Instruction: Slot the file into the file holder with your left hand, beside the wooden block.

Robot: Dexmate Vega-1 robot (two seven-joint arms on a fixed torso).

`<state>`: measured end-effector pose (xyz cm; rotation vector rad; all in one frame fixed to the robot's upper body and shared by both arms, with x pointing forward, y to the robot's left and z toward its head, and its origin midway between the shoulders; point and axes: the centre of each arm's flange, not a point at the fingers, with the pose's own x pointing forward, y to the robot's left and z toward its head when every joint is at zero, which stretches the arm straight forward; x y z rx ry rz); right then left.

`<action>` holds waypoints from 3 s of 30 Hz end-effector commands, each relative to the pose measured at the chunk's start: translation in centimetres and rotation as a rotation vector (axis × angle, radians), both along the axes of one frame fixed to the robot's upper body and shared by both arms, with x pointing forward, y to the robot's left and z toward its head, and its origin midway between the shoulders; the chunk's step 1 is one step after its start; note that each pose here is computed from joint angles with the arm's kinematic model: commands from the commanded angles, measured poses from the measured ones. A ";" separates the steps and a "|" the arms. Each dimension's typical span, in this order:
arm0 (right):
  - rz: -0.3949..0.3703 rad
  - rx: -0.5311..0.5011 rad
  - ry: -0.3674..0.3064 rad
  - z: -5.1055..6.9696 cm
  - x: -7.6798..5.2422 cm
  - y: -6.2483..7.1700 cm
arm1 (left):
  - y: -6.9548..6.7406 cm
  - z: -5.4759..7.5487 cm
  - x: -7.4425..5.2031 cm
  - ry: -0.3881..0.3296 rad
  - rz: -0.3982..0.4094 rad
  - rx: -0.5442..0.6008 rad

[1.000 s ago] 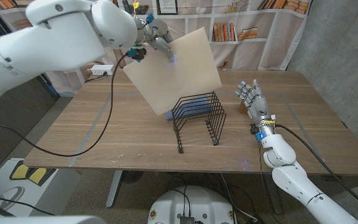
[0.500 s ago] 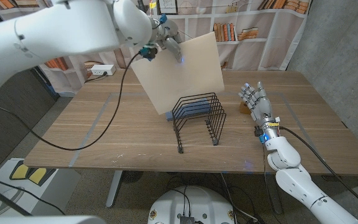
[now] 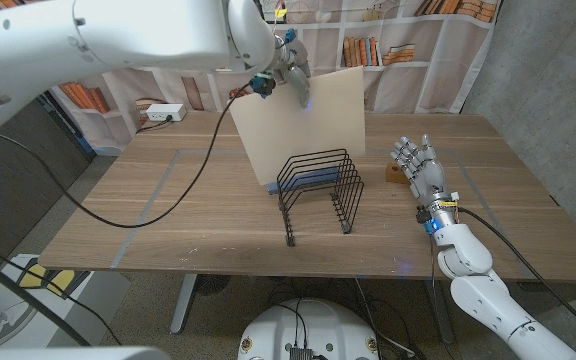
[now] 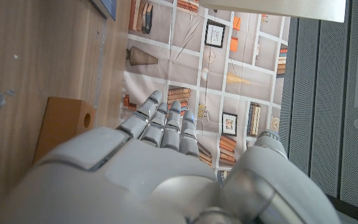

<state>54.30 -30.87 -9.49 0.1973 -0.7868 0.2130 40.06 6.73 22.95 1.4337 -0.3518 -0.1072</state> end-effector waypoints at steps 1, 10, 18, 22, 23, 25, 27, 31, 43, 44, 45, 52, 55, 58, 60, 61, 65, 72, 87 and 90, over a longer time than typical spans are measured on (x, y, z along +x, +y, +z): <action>-0.010 0.008 0.001 -0.4 -0.6 -0.7 | -2.0 -0.2 0.9 0.032 0.012 0.080; -0.015 0.014 -0.002 -0.3 -0.6 -0.7 | -3.0 0.0 1.1 0.035 0.009 0.134; -0.016 0.023 -0.004 -0.5 -0.6 -0.7 | -4.2 0.2 1.7 0.054 0.019 0.200; -0.019 0.026 -0.006 -0.5 -0.6 -0.7 | -5.0 0.1 1.9 0.064 0.006 0.230; -0.019 0.027 -0.007 -0.6 -0.7 -0.7 | -5.2 0.1 2.0 0.066 0.001 0.235; -0.020 0.028 -0.008 -0.6 -0.8 -0.7 | -5.5 -0.1 2.0 0.068 -0.012 0.242; -0.022 0.028 -0.008 -0.6 -0.9 -0.7 | -5.9 -0.2 2.1 0.071 -0.025 0.247; -0.024 0.028 -0.005 -0.7 -1.0 -0.7 | -6.2 -0.5 2.2 0.084 -0.039 0.255; -0.026 0.017 -0.002 -0.5 -1.0 -0.6 | -5.5 -1.8 3.5 0.142 -0.026 0.246; -0.025 0.017 -0.001 -0.4 -1.0 -0.5 | -5.4 -1.9 3.6 0.147 -0.025 0.243; -0.025 0.017 0.000 -0.4 -0.9 -0.5 | -5.2 -2.0 3.7 0.152 -0.024 0.238; -0.025 0.017 0.006 -0.4 -0.7 -0.2 | -4.6 -2.5 4.7 0.181 -0.030 0.215; -0.027 0.019 0.007 -0.4 -0.7 -0.2 | -4.6 -2.7 5.0 0.190 -0.037 0.213; -0.029 0.022 0.008 -0.5 -0.7 -0.1 | -4.9 -3.0 5.4 0.201 -0.053 0.206; -0.028 0.024 0.008 -0.6 -0.7 -0.1 | -5.2 -3.2 5.7 0.203 -0.063 0.209; -0.029 0.024 0.008 -0.6 -0.7 -0.1 | -5.3 -3.3 5.8 0.206 -0.067 0.212; -0.032 0.028 0.008 -0.7 -0.8 -0.1 | -5.6 -3.5 6.0 0.216 -0.065 0.231; -0.031 0.036 0.011 -1.0 -0.7 -0.1 | -6.0 -3.6 6.4 0.232 -0.046 0.255; -0.031 0.041 0.019 -1.3 -0.7 -0.4 | -7.5 -4.1 7.7 0.278 -0.023 0.330; -0.034 0.045 0.019 -1.3 -0.7 -0.5 | -7.8 -4.0 7.8 0.280 -0.024 0.343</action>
